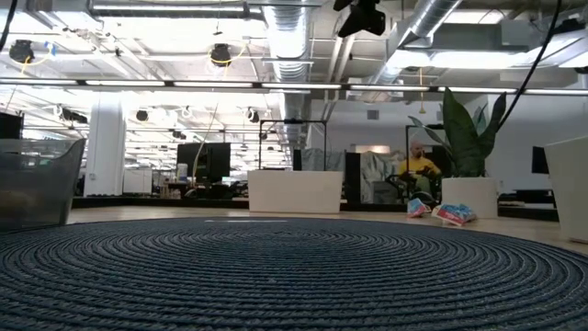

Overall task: Pick and place Granola Bars by type
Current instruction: Put the red granola bar into the black bin

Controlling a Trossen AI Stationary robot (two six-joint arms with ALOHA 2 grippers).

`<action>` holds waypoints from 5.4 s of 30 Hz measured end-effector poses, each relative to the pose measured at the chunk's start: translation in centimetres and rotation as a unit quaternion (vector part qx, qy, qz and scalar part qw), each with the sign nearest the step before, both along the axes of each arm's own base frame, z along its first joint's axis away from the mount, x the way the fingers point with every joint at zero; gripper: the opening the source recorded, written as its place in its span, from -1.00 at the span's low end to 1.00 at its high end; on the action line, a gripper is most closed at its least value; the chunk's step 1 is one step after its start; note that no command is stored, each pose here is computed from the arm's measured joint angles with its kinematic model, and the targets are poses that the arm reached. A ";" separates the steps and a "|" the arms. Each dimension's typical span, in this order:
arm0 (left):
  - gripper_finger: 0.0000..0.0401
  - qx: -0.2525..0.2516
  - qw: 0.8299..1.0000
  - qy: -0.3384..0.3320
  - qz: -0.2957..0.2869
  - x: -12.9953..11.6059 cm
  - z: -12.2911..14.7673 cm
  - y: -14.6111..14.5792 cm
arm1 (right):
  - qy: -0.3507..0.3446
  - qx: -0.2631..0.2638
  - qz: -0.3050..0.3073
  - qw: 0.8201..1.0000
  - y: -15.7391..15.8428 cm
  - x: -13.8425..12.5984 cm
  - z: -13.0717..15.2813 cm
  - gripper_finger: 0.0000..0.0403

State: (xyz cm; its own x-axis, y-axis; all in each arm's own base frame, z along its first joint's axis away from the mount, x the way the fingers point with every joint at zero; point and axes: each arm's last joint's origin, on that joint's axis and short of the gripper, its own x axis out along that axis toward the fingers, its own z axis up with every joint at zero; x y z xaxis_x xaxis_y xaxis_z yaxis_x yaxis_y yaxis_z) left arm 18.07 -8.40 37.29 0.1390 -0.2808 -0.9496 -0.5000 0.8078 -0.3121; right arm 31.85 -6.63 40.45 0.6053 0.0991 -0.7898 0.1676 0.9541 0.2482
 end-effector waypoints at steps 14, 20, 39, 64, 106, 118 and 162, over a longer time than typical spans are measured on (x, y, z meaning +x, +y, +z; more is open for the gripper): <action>-0.27 0.157 0.964 -0.189 0.104 -0.6 2.1 2.2 | 0.197 0.000 -0.021 0.980 -1.1 -3.0 -3.2 0.18; -0.26 0.194 0.938 -0.258 0.130 -1.4 3.5 3.5 | 0.295 0.036 -0.047 0.953 -2.2 -3.7 -8.8 0.18; -0.32 0.176 0.925 -0.322 0.098 -0.5 -1.3 7.3 | 0.338 0.103 -0.298 0.887 -1.9 -4.8 -20.6 0.18; -0.34 0.165 0.917 -0.358 0.057 -6.3 -4.0 8.9 | 0.297 0.149 -0.668 0.666 0.6 -5.9 -23.8 0.18; -0.34 0.148 0.917 -0.371 0.014 -6.2 -3.9 8.7 | 0.311 0.158 -0.712 0.609 1.3 -6.1 -25.4 0.01; -0.34 0.147 0.917 -0.371 0.015 -6.2 -3.9 8.7 | 0.307 0.191 -0.710 0.604 1.6 -6.8 -27.3 -0.18; -0.34 0.115 0.851 -0.493 0.139 0.1 -2.1 9.1 | -0.155 0.179 -0.001 0.972 7.7 7.0 -6.5 -0.81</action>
